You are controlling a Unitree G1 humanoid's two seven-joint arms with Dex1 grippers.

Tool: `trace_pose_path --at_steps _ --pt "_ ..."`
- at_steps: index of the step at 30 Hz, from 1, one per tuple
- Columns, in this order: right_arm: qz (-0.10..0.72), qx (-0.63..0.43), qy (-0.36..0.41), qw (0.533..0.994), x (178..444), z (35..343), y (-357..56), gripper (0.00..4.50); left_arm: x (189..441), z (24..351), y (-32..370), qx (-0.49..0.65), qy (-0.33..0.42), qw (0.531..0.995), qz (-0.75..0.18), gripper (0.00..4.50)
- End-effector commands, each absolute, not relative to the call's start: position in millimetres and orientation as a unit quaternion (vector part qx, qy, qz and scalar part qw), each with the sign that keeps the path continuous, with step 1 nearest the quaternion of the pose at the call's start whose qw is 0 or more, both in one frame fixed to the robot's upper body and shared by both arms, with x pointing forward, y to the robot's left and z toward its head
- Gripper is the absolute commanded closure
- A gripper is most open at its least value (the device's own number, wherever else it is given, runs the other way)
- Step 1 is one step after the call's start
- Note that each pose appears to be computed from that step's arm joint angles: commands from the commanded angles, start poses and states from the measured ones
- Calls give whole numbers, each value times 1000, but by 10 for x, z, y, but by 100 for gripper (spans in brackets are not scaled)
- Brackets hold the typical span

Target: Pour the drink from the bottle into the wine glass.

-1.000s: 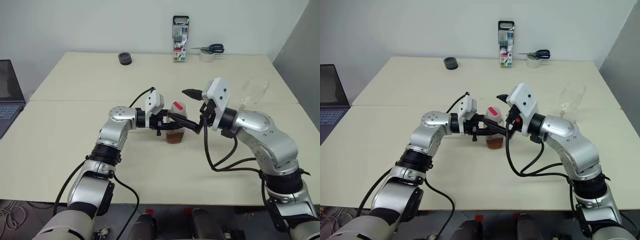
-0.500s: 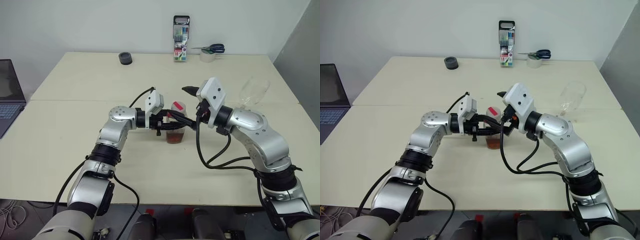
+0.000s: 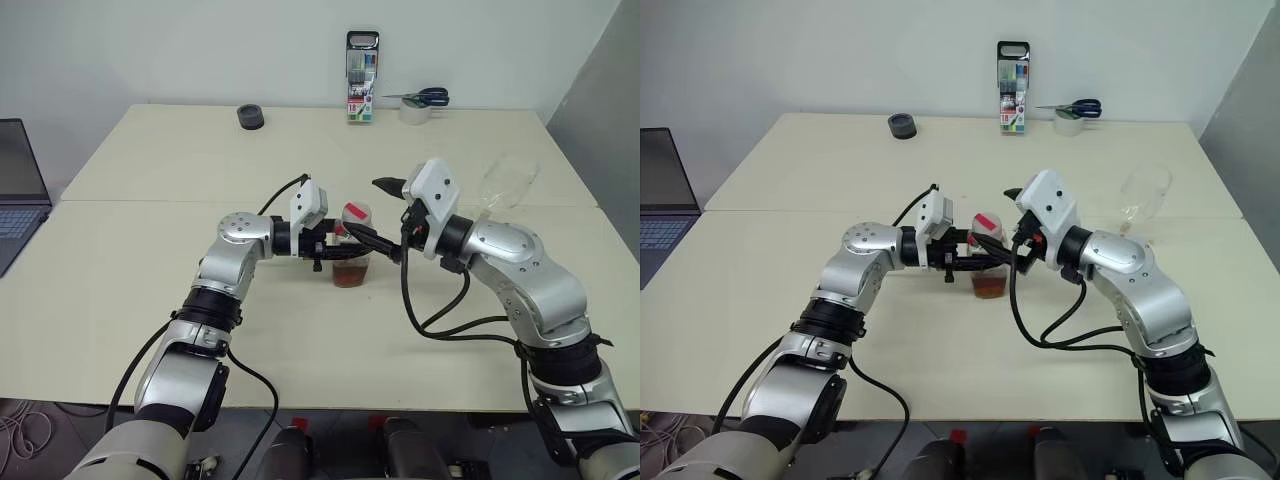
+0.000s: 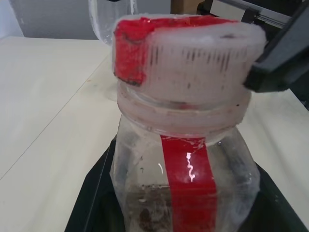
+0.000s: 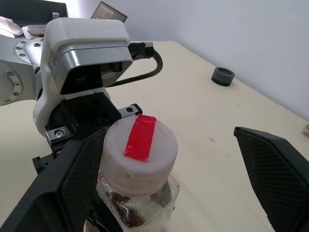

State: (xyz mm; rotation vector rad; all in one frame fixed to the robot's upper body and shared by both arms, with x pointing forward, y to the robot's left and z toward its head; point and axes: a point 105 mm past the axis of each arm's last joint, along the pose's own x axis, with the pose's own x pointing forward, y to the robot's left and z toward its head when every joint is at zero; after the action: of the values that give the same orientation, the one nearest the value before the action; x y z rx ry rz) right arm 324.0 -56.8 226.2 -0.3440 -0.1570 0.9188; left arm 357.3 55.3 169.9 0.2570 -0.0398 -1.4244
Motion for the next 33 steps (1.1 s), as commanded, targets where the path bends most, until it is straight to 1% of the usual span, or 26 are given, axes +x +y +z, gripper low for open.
trace_pose_path --at_steps 1,33 --pt "427 -164 -99 884 3218 2408 -649 0 3537 1881 520 127 -53 739 -659 272" --pt "429 -166 -87 884 3169 2397 -732 0 3530 1853 533 129 -50 738 -660 272"
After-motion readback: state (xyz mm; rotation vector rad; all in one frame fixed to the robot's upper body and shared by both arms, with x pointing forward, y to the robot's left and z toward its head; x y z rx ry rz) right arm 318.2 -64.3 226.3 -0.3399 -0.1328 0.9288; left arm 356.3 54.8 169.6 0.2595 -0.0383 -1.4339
